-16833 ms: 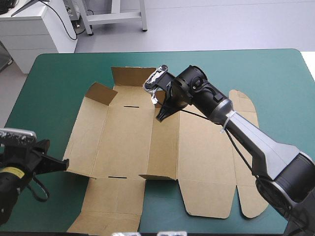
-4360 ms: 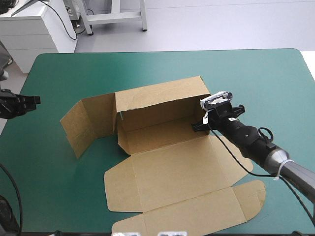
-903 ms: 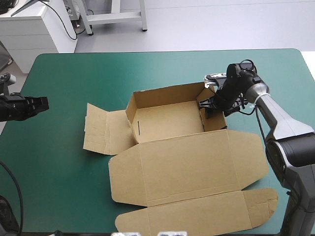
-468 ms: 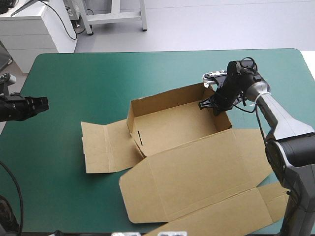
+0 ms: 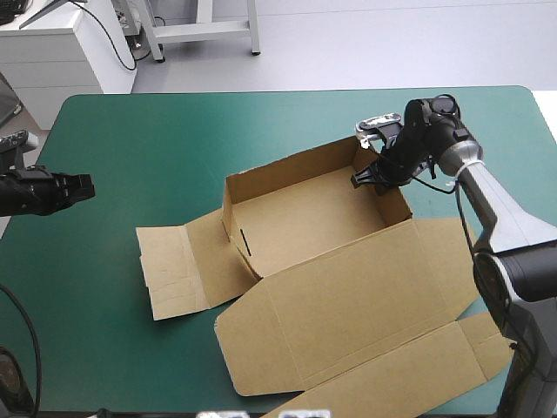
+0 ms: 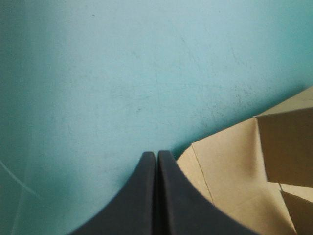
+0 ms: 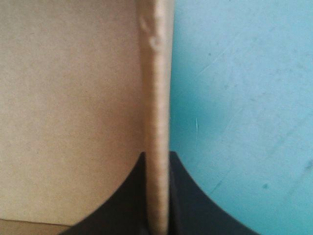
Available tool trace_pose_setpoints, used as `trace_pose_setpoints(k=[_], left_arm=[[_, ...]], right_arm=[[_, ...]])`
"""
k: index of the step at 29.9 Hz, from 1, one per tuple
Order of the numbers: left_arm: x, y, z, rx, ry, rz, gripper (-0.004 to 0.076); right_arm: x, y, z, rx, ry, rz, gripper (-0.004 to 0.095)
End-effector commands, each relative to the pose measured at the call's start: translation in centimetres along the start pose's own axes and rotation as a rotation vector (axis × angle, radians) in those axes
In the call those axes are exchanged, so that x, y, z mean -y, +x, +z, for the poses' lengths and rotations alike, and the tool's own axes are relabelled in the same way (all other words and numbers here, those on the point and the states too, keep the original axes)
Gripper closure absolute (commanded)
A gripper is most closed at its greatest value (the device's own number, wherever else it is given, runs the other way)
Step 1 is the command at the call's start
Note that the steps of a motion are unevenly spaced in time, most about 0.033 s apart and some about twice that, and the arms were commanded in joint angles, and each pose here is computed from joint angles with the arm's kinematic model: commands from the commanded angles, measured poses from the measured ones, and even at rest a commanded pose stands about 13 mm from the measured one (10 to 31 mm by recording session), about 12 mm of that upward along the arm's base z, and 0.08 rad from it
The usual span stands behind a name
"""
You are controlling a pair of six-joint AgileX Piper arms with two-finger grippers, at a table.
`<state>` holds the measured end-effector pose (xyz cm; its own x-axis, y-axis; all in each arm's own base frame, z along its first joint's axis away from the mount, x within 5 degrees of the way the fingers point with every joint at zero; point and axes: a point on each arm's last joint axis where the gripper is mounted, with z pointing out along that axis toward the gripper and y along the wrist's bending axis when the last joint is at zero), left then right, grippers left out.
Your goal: Fold the box
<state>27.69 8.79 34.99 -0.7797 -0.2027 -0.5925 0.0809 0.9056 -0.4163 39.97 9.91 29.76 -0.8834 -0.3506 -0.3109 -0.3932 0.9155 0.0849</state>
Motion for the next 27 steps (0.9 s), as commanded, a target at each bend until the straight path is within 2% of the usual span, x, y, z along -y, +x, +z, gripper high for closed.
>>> trace_pose_setpoints(k=[1,7,11,15,19,23,27], left_arm=[[1.2,-1.1,-1.4,0.111,-0.010,0.023,0.0731],[0.6,-1.5,-1.3,0.153,-0.064,0.028,0.0731],[-0.5,-1.7,-0.2,0.144,-0.067,0.000,0.0731],[-2.1,-1.8,2.0,0.103,-0.039,-0.066,0.0731],[-3.0,-1.8,4.8,0.056,0.060,-0.152,0.0732],[-2.2,-1.6,7.9,-0.018,0.110,-0.138,0.0731],[0.2,-1.1,10.7,-0.097,0.167,-0.087,0.0731]], right_arm=[[-1.2,0.7,-7.1,0.159,-0.004,-0.009,0.0929],[-2.2,3.0,-13.7,0.305,0.058,-0.044,0.0929],[-2.9,4.3,-16.5,0.374,0.063,-0.053,0.0929],[-3.6,5.0,-18.0,0.419,0.027,-0.040,0.0929],[-4.1,5.2,-18.8,0.454,-0.019,-0.037,0.0929],[-4.6,4.5,-19.0,0.522,-0.074,-0.026,0.0929],[-4.8,3.8,-19.4,0.607,-0.103,-0.026,0.0929]])
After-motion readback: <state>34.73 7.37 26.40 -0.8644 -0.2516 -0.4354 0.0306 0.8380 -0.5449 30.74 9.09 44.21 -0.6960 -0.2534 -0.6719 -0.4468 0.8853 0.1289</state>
